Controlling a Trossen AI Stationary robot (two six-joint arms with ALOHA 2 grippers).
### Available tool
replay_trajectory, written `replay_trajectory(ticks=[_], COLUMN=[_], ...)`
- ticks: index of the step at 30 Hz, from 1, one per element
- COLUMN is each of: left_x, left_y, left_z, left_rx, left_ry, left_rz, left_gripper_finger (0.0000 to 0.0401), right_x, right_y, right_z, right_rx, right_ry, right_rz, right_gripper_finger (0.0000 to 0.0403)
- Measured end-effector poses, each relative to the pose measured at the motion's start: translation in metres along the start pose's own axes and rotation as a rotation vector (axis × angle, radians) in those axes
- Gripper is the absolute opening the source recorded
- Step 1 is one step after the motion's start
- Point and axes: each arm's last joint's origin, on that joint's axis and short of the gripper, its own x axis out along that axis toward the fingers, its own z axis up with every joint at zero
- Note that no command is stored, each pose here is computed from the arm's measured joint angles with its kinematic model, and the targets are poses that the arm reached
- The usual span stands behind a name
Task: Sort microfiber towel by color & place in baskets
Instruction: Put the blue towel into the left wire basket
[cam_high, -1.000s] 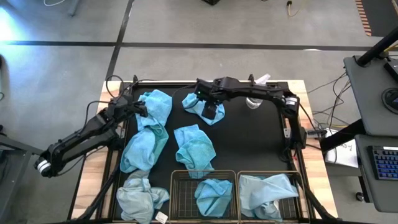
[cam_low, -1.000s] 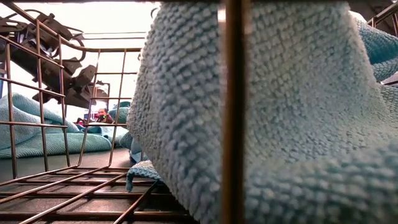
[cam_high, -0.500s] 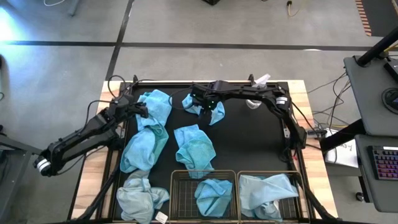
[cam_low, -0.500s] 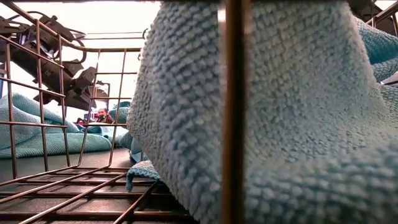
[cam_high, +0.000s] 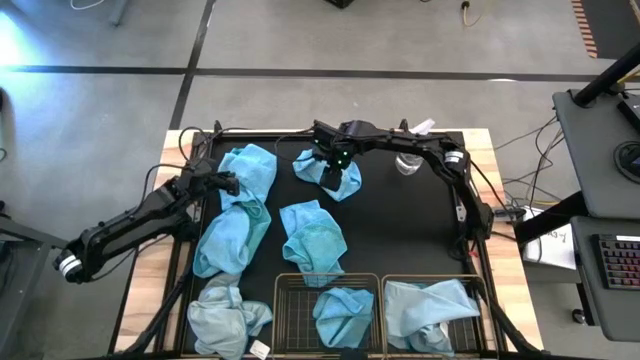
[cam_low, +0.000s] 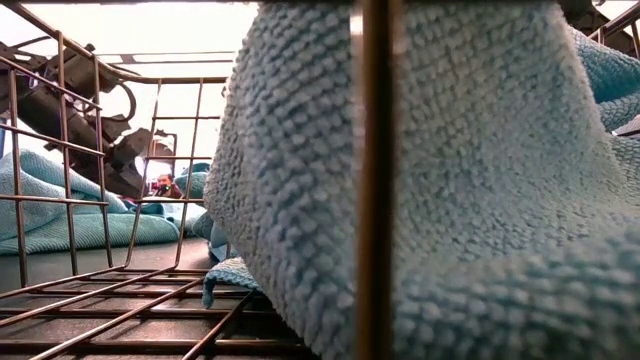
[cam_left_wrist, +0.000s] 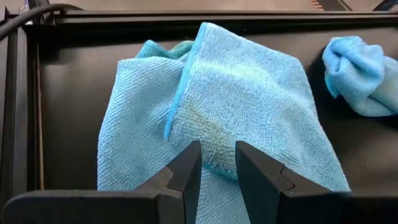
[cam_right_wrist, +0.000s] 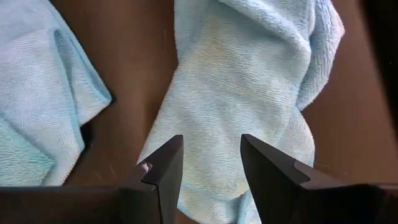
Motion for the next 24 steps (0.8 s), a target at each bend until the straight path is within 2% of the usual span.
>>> replay_trajectory(ticks=[6, 10, 12, 19, 24], left_x=[0.0, 0.0, 0.0, 0.0, -0.001], left_y=[-0.002, -0.004, -0.005, -0.007, -0.009], left_z=[0.0, 0.003, 0.004, 0.007, 0.01], left_rx=[0.004, 0.005, 0.009, 0.01, 0.007], left_ry=[-0.004, -0.02, -0.03, -0.059, -0.075], left_rz=[-0.047, -0.096, -0.103, -0.139, -0.183], left_gripper_finger=[0.0084, 0.0084, 0.0084, 0.0084, 0.0084], right_x=[0.014, 0.031, 0.035, 0.03, 0.029], right_y=[-0.003, -0.003, -0.003, -0.004, -0.003], right_z=[-0.006, -0.021, -0.024, -0.028, -0.03], right_rx=[-0.006, -0.038, -0.06, -0.096, -0.189], right_ry=[-0.003, 0.057, 0.07, 0.048, 0.06], right_rz=[0.093, 0.095, 0.051, 0.043, 0.059], right_gripper_finger=[0.0155, 0.0155, 0.0155, 0.0155, 0.0155])
